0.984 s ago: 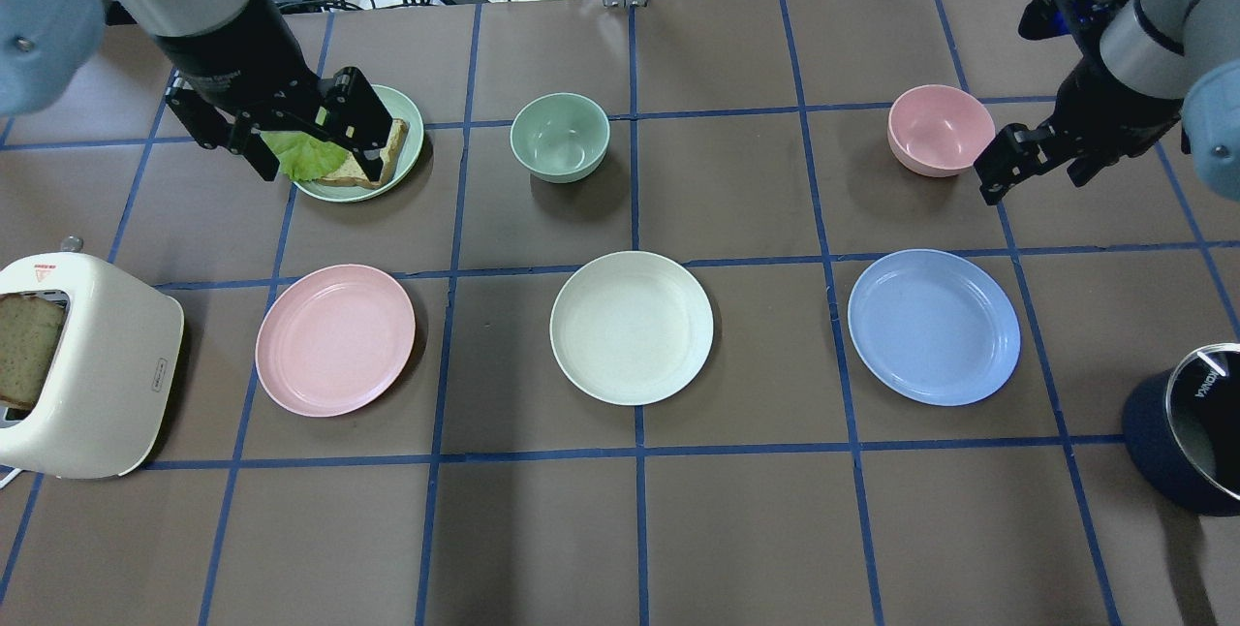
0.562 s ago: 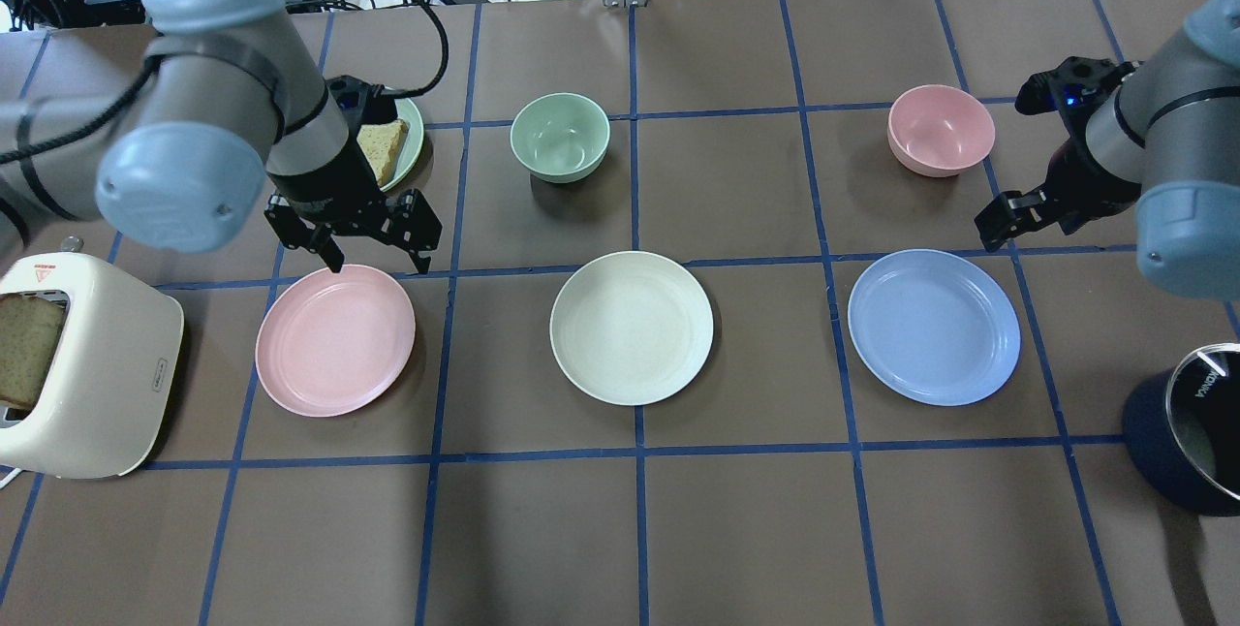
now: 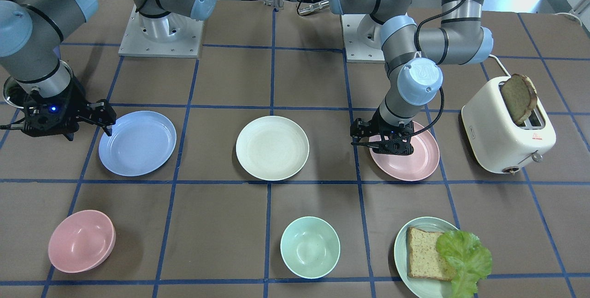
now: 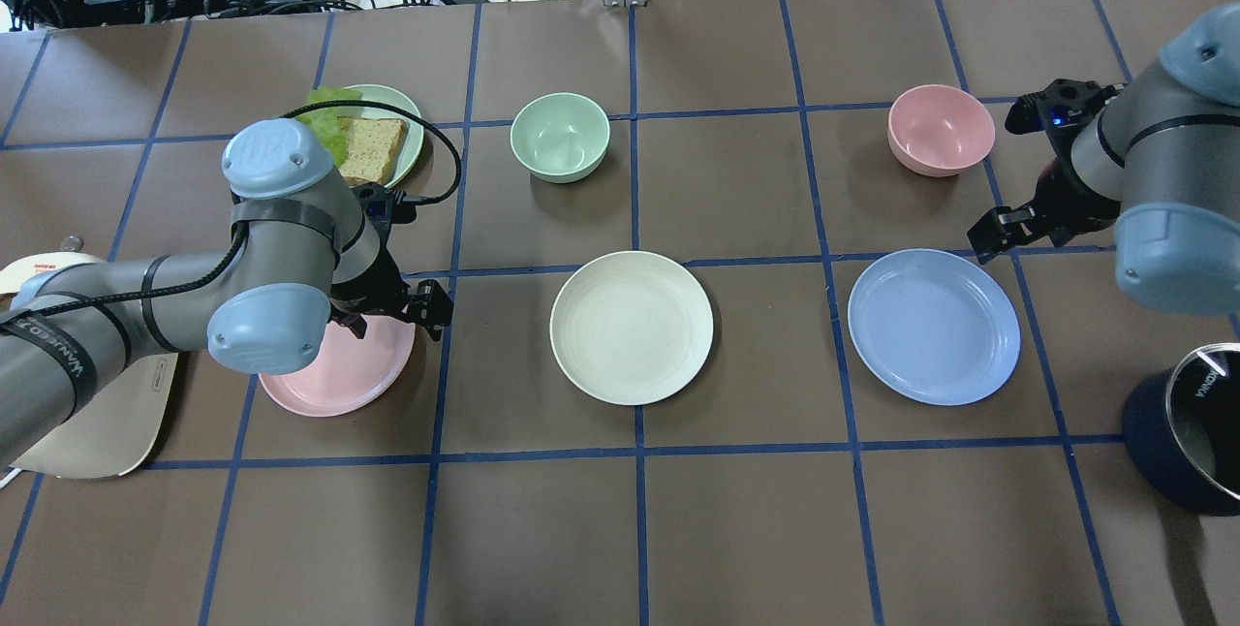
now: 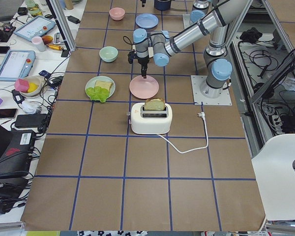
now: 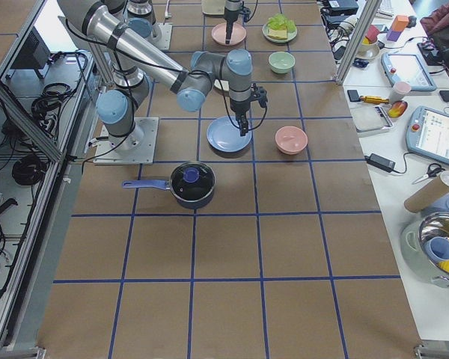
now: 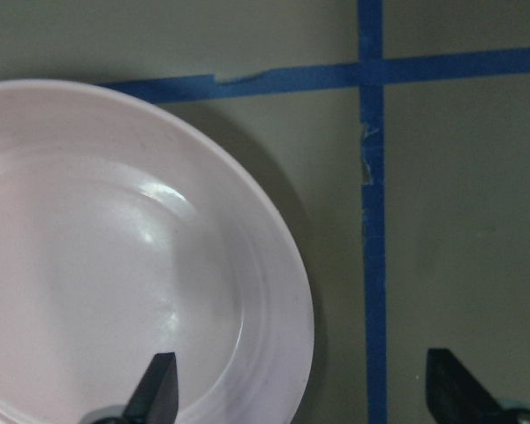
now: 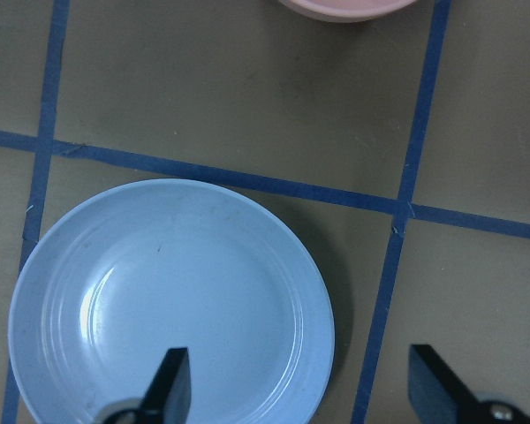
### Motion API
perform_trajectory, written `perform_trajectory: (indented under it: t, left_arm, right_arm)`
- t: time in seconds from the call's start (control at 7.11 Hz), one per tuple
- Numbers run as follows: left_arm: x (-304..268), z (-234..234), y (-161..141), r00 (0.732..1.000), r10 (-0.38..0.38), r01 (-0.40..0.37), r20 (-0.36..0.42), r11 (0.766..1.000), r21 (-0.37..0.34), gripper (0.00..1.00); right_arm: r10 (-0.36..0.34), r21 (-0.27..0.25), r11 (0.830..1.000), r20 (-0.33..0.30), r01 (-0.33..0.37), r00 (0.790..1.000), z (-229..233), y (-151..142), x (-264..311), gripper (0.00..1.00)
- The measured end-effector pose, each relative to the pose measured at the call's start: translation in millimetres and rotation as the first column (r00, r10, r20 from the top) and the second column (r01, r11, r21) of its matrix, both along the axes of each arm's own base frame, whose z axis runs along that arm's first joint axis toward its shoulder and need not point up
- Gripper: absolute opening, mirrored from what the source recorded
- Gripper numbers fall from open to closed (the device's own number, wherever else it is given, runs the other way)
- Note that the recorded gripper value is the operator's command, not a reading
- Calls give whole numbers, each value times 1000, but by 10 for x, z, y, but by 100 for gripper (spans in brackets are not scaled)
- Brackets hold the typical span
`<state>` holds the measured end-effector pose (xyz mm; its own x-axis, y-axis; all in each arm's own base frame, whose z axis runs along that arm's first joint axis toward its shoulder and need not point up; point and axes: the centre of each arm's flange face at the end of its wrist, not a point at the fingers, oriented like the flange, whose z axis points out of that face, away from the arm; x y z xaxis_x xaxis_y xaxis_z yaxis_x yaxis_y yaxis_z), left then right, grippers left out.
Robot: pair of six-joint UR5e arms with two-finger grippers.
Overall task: Stack three plates with pink and blue
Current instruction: 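Grasp the pink plate's rim with the left gripper and lift it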
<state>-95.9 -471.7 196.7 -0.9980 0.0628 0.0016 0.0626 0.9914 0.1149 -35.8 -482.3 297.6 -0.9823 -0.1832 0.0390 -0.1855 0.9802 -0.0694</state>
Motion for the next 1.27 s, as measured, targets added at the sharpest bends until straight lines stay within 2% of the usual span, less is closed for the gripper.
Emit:
perform_trajectory:
  t: [0.14, 0.28, 0.84, 1.27]
  left_arm:
    - [5, -122, -18, 1000, 1, -1, 0, 1000, 0, 25]
    - [7, -196, -45, 1000, -2, 2, -1, 1000, -7, 0]
    - [3, -188, -107, 1000, -23, 23, 4, 999, -40, 0]
    - [-331, 205, -332, 999, -38, 40, 31, 996, -84, 0]
  right_arm:
    - [-3, 1, 1000, 0, 3, 1000, -12, -5, -2, 85]
    - [-5, 0, 1000, -1, 5, 1000, -21, -11, -5, 85]
    - [-48, 2, 999, -17, 48, 999, -206, -89, -245, 82]
    - [-59, 25, 998, -11, 59, 998, -334, -110, -303, 74]
